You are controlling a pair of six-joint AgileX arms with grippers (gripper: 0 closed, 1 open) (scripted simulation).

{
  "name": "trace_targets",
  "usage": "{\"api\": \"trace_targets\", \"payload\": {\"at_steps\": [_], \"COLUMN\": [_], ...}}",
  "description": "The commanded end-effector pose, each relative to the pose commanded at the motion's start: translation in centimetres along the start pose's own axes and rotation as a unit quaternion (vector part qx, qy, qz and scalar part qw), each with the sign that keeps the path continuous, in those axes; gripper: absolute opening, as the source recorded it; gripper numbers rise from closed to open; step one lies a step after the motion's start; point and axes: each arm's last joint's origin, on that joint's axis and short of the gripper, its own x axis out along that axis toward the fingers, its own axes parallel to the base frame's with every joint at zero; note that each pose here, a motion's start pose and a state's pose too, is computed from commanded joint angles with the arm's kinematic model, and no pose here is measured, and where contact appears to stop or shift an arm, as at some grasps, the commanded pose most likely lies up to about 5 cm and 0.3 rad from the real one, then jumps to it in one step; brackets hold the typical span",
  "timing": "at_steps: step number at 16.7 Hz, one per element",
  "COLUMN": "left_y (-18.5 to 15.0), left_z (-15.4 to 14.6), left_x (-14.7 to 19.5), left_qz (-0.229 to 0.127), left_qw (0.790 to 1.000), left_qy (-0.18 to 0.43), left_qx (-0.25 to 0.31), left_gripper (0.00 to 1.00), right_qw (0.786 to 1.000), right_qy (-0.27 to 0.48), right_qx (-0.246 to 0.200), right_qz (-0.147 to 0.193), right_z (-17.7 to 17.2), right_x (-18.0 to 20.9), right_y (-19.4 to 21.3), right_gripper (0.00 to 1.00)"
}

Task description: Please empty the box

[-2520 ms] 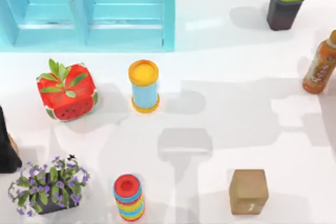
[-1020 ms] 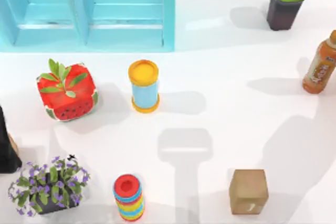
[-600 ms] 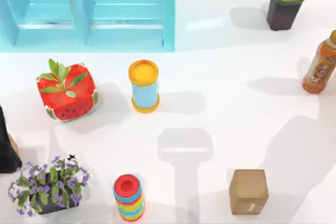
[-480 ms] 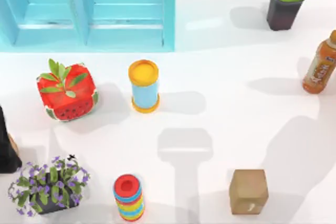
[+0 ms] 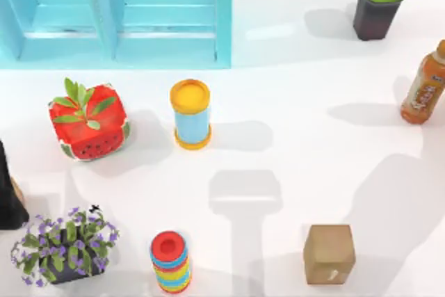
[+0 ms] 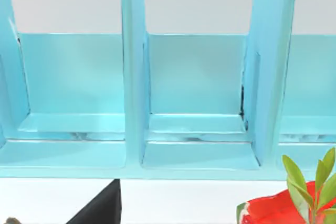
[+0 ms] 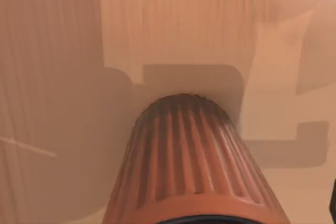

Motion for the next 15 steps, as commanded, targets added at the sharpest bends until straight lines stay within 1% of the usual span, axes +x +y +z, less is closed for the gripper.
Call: {"api": "trace_targets", "payload": {"at_steps": [2,3,12,13,15], "left_y": [0.0,0.0,0.0,0.0,0.0], "left_z": [0.0,0.0,0.0,0.0,0.0], "left_x": [0.0,0.0,0.0,0.0,0.0], "left_qz": [0.000,0.000,0.000,0.000,0.000], "left_qw": [1.000,1.000,1.000,1.000,1.000], "left_qy": [0.000,0.000,0.000,0.000,0.000], "left_qx": [0.000,0.000,0.000,0.000,0.000], "left_gripper": [1.00,1.00,1.00,1.00,1.00], "right_qw": [1.000,1.000,1.000,1.000,0.999], "right_qy": [0.000,0.000,-0.001,-0.007,-0.033], "right_qx": [0.000,0.000,0.001,0.000,-0.003], "right_qz": [0.000,0.000,-0.001,-0.006,-0.029], "right_z": [0.0,0.0,0.0,0.0,0.2], "right_x": [0.0,0.0,-0.1,-0.8,-3.5], "right_y": [0.0,0.0,-0.1,-0.1,-0.5], "right_gripper": [0.02,0.00,0.00,0.00,0.00]}}
